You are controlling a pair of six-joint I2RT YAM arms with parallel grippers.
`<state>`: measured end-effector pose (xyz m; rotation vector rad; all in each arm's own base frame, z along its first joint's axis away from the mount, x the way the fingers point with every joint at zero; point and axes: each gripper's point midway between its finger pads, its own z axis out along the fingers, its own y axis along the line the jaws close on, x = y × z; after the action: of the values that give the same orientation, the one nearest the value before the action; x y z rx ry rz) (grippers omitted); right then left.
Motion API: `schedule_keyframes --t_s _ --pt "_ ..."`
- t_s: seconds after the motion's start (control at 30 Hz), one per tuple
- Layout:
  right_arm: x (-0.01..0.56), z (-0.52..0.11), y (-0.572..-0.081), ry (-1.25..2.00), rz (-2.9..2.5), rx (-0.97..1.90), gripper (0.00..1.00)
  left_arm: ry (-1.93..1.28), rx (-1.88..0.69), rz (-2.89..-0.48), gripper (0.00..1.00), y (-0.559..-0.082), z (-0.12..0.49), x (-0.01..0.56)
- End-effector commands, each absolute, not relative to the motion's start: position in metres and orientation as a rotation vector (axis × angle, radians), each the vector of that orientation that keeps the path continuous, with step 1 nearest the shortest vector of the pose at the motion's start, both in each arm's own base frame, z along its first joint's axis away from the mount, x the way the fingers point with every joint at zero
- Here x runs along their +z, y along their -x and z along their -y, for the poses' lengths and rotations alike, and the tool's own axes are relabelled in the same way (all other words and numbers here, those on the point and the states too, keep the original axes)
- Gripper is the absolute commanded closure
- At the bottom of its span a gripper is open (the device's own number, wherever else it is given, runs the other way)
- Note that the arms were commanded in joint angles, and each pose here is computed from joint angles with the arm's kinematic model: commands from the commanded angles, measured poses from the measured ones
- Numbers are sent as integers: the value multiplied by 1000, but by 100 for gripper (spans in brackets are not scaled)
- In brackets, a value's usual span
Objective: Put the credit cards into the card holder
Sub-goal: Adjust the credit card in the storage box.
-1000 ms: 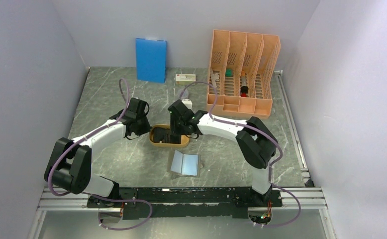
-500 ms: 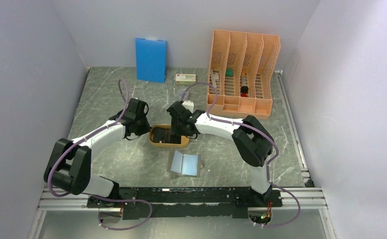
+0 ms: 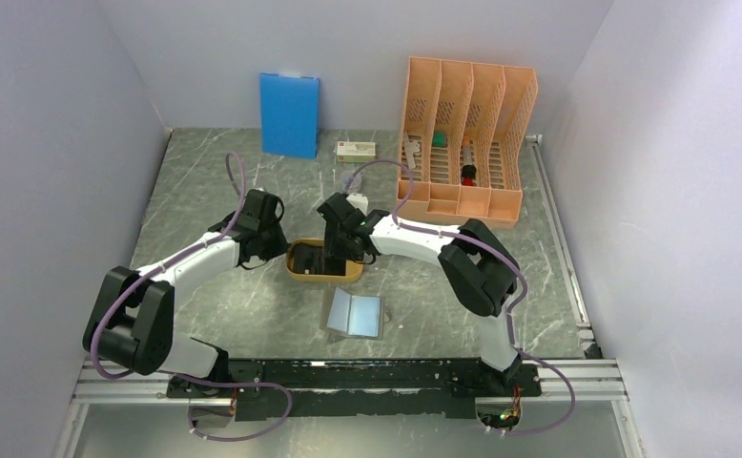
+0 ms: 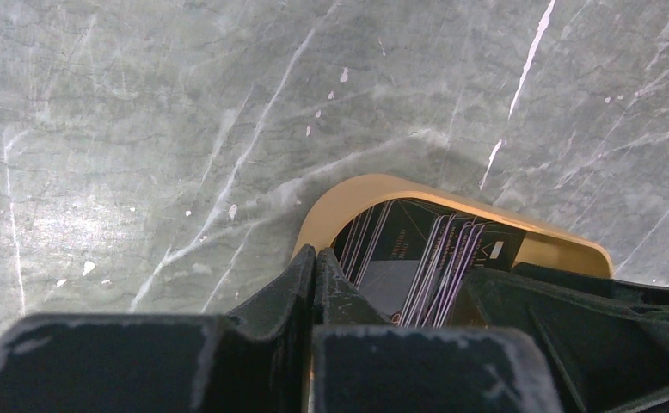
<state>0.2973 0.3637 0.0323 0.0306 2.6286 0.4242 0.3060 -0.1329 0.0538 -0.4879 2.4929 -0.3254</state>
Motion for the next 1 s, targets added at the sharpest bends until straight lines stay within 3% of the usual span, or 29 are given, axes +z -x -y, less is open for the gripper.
schedule_keyframes --t_s 0.0,0.4,0.97 --pt "17 -379 -287 -20 -2686 488 47 495 -350 -2562 95 -289 135 38" --pt "26 -413 -281 -17 -2693 659 51 494 -361 -2570 95 -287 136 36" --pt "27 -443 -268 62 -2696 681 60 495 -365 -2565 95 -287 136 39"
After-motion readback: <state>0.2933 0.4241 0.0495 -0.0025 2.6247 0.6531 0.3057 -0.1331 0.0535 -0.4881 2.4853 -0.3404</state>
